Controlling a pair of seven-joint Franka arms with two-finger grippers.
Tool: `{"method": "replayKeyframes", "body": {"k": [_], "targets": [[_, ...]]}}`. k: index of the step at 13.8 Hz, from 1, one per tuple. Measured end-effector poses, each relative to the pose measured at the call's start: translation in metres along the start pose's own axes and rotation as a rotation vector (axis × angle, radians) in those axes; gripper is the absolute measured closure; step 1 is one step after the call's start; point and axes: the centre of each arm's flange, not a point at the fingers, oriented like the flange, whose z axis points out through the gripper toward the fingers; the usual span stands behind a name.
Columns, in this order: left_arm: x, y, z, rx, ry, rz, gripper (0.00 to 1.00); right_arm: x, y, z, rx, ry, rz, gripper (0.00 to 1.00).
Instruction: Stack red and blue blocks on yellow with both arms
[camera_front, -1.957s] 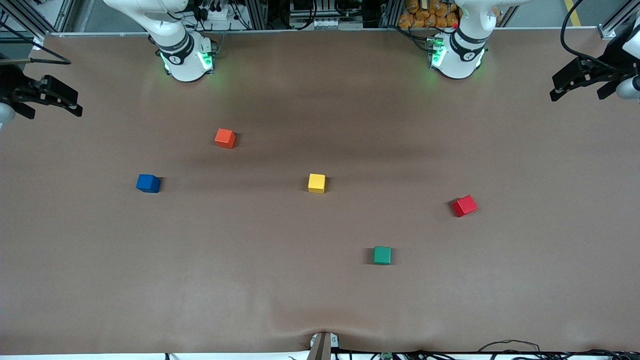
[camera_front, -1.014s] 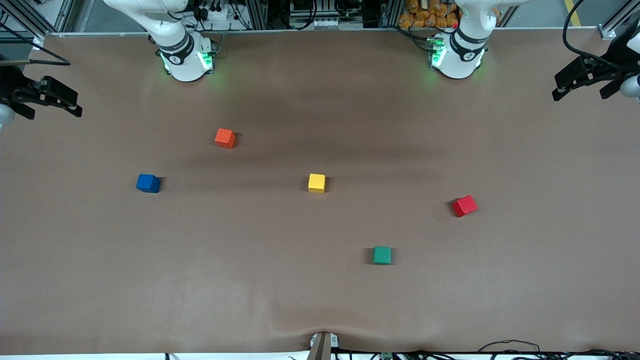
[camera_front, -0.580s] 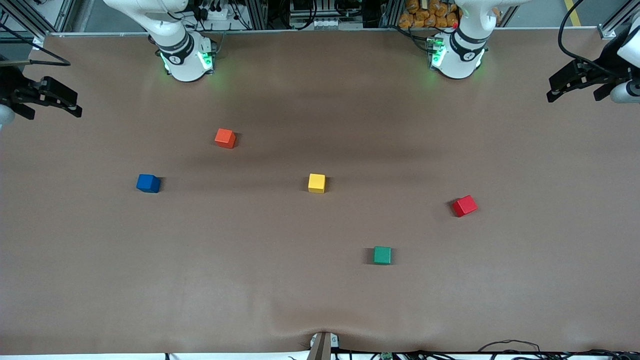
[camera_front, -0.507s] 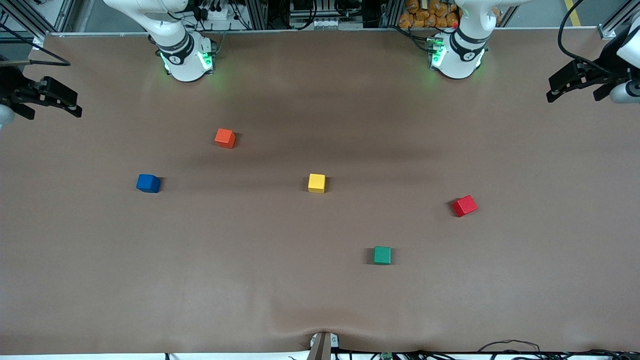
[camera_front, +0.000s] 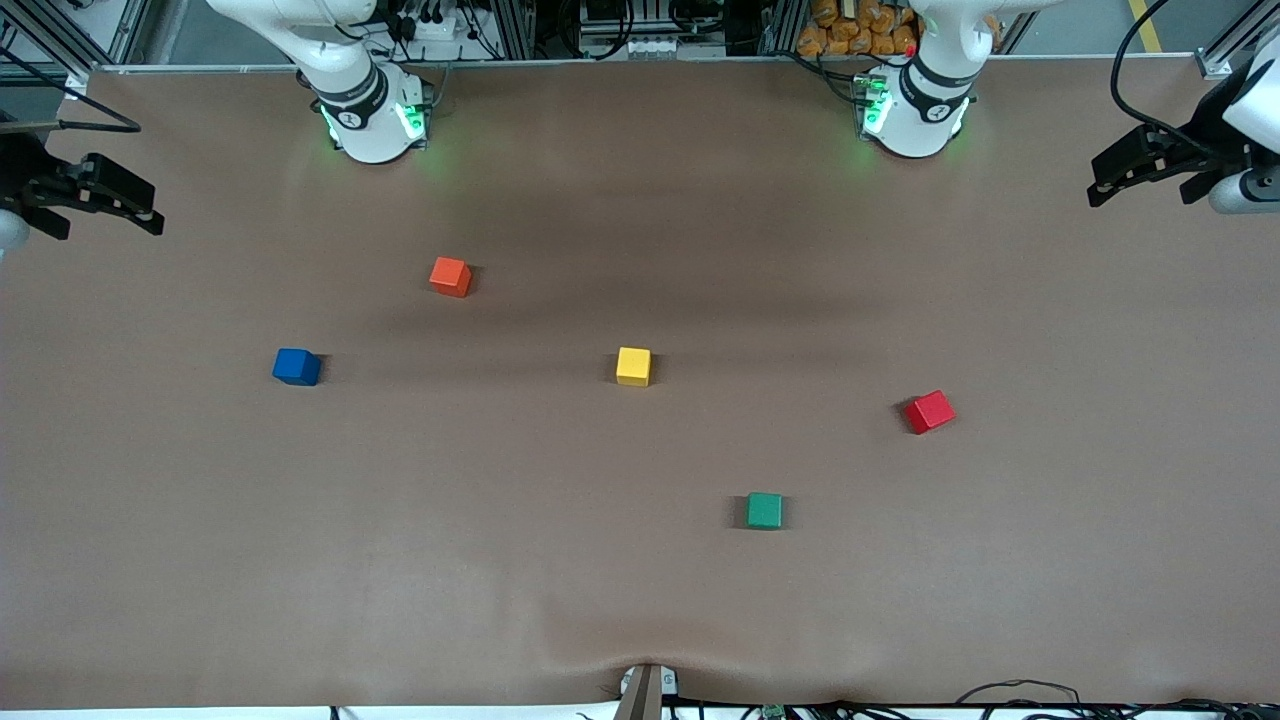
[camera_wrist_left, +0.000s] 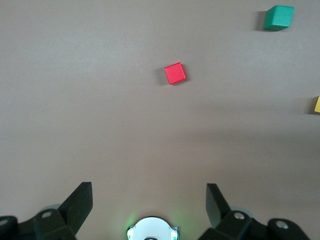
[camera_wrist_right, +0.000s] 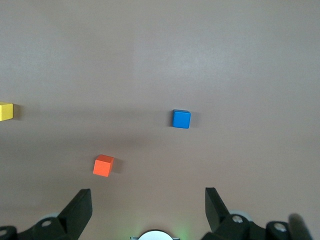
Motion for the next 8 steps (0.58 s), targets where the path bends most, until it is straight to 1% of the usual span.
{"method": "replayKeyframes", "body": {"k": [8], "targets": [[0.001,0.003,0.013,0.002,-0.027,0.005,0.00,0.000,0.000,0.001,0.000,-0.001,0.000,0.00]]}}
